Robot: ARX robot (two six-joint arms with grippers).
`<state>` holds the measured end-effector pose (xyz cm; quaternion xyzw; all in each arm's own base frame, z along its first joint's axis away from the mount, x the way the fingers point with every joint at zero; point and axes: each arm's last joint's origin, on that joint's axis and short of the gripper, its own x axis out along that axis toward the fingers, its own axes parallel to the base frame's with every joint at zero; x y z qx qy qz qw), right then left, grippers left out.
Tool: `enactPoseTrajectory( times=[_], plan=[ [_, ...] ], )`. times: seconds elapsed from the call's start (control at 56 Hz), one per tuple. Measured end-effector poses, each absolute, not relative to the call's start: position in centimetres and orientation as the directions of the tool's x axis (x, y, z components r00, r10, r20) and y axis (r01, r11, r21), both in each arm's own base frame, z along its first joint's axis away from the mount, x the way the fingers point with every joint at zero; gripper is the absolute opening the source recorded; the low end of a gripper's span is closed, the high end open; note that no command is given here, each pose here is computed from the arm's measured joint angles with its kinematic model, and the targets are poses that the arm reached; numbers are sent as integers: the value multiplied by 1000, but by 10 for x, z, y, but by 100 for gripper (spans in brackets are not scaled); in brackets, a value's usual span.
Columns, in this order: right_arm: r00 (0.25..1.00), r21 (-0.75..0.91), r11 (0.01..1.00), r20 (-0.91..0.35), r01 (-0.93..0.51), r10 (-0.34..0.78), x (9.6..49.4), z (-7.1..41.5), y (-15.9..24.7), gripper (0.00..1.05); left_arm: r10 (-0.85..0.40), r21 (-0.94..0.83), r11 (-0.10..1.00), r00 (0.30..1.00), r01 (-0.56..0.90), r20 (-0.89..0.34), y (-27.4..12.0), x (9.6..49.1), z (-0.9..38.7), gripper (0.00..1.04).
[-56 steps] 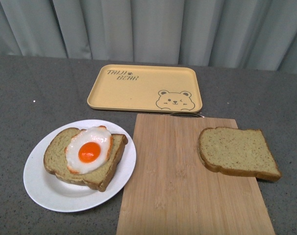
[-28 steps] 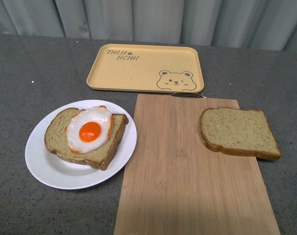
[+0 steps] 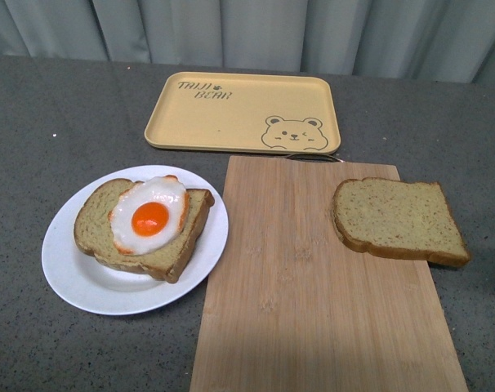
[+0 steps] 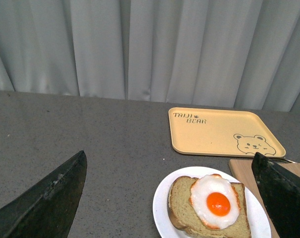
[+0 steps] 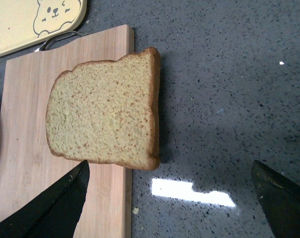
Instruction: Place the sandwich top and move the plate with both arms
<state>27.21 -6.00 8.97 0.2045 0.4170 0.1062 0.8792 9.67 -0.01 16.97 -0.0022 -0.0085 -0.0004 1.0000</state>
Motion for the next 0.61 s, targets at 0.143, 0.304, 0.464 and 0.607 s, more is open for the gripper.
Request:
enactPoseTrajectory(
  times=[0.143, 0.304, 0.464, 0.607],
  plan=[
    [592, 505, 863, -700, 12, 401, 286, 73, -58, 95, -1, -4, 1000, 1000, 1, 17, 0, 97, 170, 98],
    [555, 586, 810, -684, 32, 473, 297, 56, -52, 95, -1, -5, 1000, 1000, 1, 17, 0, 97, 170, 98],
    [530, 632, 773, -672, 48, 517, 312, 41, -44, 95, -1, -4, 1000, 1000, 1, 17, 0, 97, 170, 98],
    [516, 679, 728, -658, 93, 548, 322, 29, -40, 95, -1, -4, 1000, 1000, 1, 17, 0, 97, 170, 98]
  ],
)
